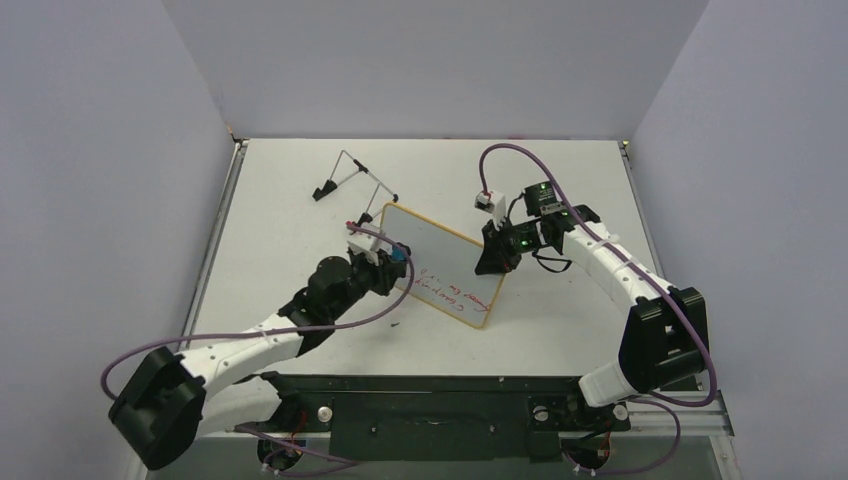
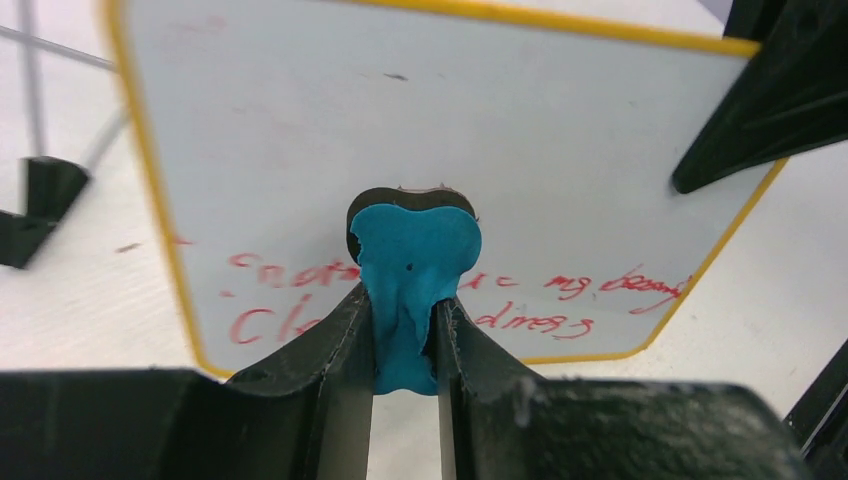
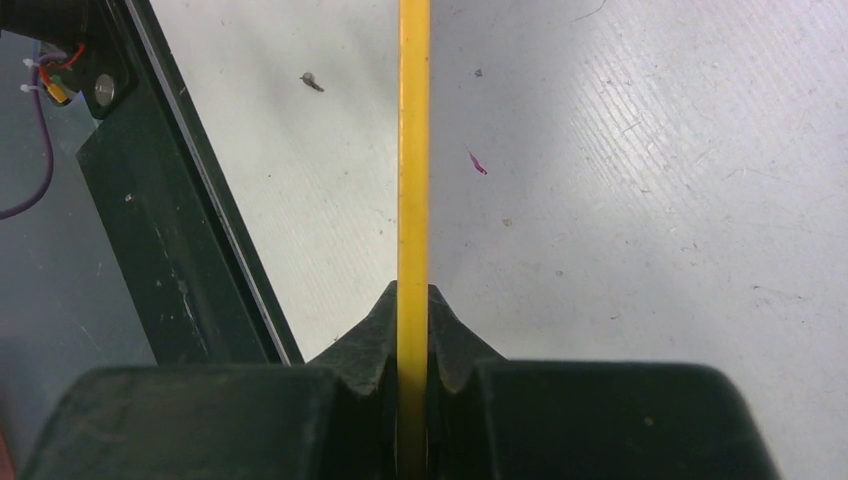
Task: Erase the whiteboard
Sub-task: Erase the center of the board with the whiteboard.
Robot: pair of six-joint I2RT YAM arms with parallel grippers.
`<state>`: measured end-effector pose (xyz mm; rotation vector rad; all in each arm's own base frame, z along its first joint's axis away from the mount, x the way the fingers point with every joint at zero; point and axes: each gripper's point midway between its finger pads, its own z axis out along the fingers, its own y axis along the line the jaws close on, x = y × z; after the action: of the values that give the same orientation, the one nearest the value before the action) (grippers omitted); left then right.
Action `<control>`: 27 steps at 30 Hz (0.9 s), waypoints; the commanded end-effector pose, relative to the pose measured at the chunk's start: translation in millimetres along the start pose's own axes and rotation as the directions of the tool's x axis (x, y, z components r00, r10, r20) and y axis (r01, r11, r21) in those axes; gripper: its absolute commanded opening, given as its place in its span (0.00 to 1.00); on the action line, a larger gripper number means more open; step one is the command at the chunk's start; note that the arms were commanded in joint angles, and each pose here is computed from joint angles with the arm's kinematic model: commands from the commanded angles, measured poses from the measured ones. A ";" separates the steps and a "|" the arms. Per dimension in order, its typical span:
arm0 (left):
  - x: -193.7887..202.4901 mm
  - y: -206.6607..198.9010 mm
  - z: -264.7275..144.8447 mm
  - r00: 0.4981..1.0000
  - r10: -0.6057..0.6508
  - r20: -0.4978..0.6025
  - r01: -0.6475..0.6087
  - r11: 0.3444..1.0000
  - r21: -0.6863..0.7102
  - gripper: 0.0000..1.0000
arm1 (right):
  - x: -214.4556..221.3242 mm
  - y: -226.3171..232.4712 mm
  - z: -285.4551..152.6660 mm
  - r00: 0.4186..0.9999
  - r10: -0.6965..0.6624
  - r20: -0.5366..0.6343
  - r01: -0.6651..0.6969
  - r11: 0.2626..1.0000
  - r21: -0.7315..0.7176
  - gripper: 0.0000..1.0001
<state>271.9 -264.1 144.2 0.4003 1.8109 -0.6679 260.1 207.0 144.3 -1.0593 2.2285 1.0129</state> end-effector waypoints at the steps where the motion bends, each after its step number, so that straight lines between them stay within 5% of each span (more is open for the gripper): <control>1: -10.1 18.8 -30.5 1.000 0.021 -0.009 -0.021 1.000 0.023 0.00 | -6.7 4.4 -11.0 1.000 -0.020 -0.014 0.021 1.000 0.009 0.00; 9: -4.4 35.5 -46.0 0.999 -0.005 -0.041 0.002 0.999 -0.050 0.00 | 15.5 -5.0 -23.7 0.979 -0.030 -0.204 0.030 1.000 -0.003 0.00; 16: 25.1 51.4 -29.5 0.993 0.028 -0.112 -0.036 0.997 -0.069 0.00 | 11.2 -16.7 -28.8 0.977 -0.022 -0.210 0.025 1.000 0.008 0.00; 27: 24.8 69.4 1.9 0.993 0.114 -0.027 -0.117 0.972 -0.205 0.00 | 17.8 -20.4 -16.7 0.977 0.055 -0.206 -0.069 0.996 -0.062 0.00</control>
<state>278.8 -206.3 75.8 0.4301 1.9868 -0.4496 266.7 182.6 139.3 -1.1677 2.3630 1.0733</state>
